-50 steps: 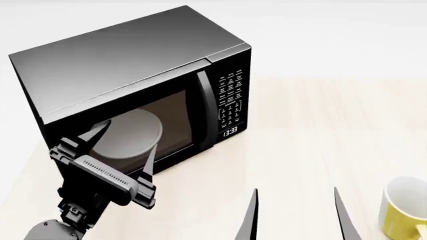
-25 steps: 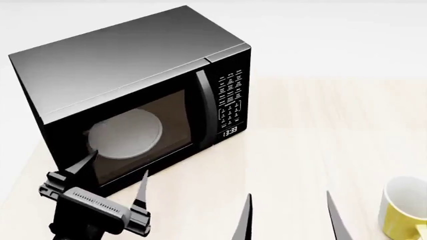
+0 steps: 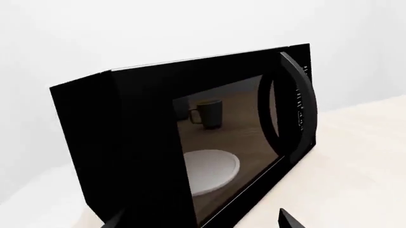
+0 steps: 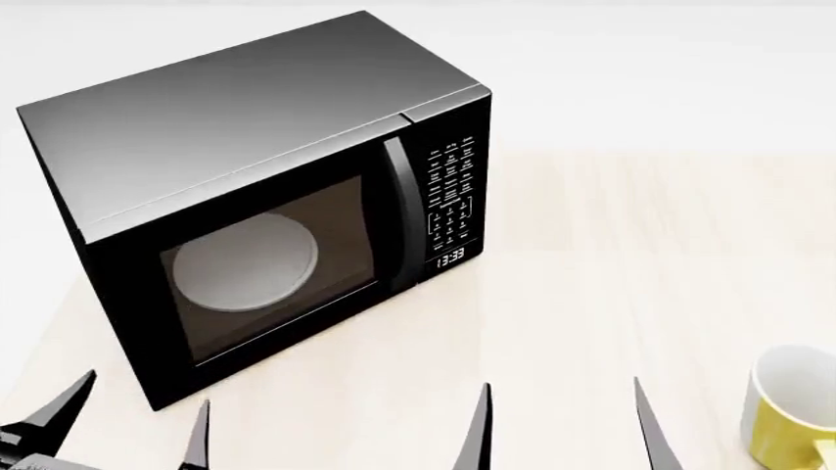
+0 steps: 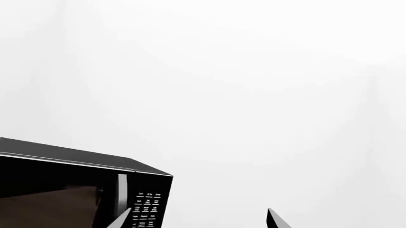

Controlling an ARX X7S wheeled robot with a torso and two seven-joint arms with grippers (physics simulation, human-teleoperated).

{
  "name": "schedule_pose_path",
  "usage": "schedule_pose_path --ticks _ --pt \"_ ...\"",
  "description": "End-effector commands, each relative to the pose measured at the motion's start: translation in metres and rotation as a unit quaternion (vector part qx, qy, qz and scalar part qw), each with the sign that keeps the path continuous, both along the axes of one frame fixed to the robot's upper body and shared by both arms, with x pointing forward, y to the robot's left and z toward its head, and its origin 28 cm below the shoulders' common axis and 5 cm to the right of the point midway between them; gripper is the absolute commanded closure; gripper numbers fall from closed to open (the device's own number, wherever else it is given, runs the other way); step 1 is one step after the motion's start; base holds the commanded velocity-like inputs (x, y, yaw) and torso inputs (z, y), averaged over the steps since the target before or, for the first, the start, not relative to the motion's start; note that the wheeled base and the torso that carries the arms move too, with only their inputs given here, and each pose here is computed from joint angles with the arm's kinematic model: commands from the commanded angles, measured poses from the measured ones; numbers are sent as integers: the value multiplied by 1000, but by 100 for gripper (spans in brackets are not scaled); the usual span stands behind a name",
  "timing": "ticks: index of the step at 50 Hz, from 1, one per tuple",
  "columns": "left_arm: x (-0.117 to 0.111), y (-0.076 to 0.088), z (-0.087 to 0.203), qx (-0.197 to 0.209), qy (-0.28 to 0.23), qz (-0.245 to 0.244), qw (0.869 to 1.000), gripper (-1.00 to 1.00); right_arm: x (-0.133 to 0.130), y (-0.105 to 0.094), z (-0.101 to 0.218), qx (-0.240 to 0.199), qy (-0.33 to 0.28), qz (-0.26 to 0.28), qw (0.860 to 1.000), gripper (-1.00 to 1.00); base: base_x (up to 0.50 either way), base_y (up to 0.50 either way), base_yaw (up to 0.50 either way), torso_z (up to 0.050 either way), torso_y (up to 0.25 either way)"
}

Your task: Close the microwave.

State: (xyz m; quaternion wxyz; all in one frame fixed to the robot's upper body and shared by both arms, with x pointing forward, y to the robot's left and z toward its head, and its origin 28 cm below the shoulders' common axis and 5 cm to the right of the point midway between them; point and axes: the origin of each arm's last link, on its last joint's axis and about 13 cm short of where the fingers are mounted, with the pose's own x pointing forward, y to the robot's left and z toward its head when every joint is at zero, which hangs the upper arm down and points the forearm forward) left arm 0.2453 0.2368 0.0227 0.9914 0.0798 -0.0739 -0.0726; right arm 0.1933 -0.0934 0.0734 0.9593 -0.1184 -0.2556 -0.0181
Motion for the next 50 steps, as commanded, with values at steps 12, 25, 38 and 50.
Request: schedule_pose_path --ticks 12,25,38,50 --pt "-32 62 29 -28 -65 181 981 -100 27 -49 21 21 -15 -143 989 -100 0 0 0 0 0" --pt "-52 91 106 10 -238 302 923 -100 14 -100 101 41 -185 -294 937 -100 0 0 0 0 0" --pt "-48 91 116 5 -249 321 914 -100 17 -100 113 59 -198 -309 928 -100 0 0 0 0 0" --pt "-32 86 106 -38 -191 314 929 -100 45 -76 93 105 -12 -227 968 -100 0 0 0 0 0"
